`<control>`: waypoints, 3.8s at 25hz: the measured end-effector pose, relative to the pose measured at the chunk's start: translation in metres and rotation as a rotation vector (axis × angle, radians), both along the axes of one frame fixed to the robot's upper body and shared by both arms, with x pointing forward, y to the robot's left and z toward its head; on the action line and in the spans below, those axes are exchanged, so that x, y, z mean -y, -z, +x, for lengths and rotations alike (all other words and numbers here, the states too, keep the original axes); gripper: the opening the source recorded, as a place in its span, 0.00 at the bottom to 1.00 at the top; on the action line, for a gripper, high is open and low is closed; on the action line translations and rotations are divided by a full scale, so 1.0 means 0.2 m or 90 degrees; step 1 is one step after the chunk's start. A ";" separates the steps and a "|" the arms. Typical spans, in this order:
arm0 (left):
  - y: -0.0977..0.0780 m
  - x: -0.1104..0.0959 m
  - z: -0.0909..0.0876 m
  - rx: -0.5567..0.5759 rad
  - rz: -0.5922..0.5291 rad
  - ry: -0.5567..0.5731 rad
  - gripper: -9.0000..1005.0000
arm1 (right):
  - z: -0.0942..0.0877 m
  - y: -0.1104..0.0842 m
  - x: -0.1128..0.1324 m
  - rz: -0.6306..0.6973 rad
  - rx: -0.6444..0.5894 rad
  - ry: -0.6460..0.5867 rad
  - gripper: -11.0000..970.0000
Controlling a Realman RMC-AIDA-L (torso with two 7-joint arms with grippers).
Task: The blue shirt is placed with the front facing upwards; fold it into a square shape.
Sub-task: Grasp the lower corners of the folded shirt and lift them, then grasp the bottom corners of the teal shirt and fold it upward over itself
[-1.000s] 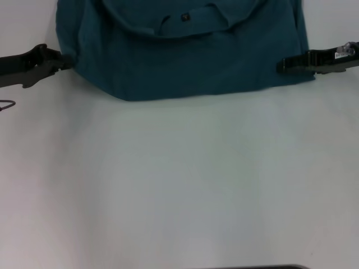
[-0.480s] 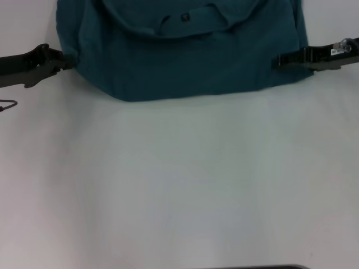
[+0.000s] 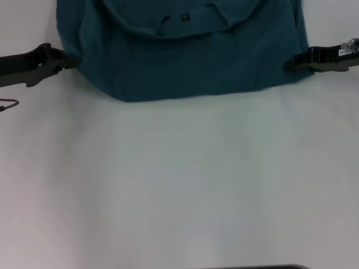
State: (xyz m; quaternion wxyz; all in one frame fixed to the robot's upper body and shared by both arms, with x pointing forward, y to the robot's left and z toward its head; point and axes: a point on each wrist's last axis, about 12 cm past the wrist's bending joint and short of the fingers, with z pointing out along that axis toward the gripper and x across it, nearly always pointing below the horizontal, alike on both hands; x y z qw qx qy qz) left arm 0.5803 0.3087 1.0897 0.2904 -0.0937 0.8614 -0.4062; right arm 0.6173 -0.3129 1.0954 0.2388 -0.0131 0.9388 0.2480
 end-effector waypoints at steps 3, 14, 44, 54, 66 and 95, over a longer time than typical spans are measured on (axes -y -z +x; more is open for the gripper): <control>0.00 0.00 0.00 0.000 -0.001 -0.001 0.04 | 0.00 -0.01 0.01 0.001 0.000 -0.002 0.66; -0.01 -0.03 -0.02 -0.009 -0.001 0.020 0.04 | -0.01 -0.07 0.05 -0.011 0.000 -0.024 0.08; -0.02 -0.09 -0.47 -0.247 0.053 0.329 0.04 | -0.43 -0.19 0.10 -0.030 -0.280 -0.258 0.03; 0.02 -0.10 -0.53 -0.299 0.095 0.343 0.04 | -0.48 -0.14 0.16 -0.078 -0.327 -0.242 0.03; -0.01 -0.08 -0.51 -0.254 0.075 0.364 0.04 | -0.43 -0.18 0.11 -0.041 -0.281 -0.275 0.03; -0.31 0.04 0.12 -0.001 0.136 0.124 0.04 | -0.11 -0.47 0.28 0.012 0.049 -0.049 0.03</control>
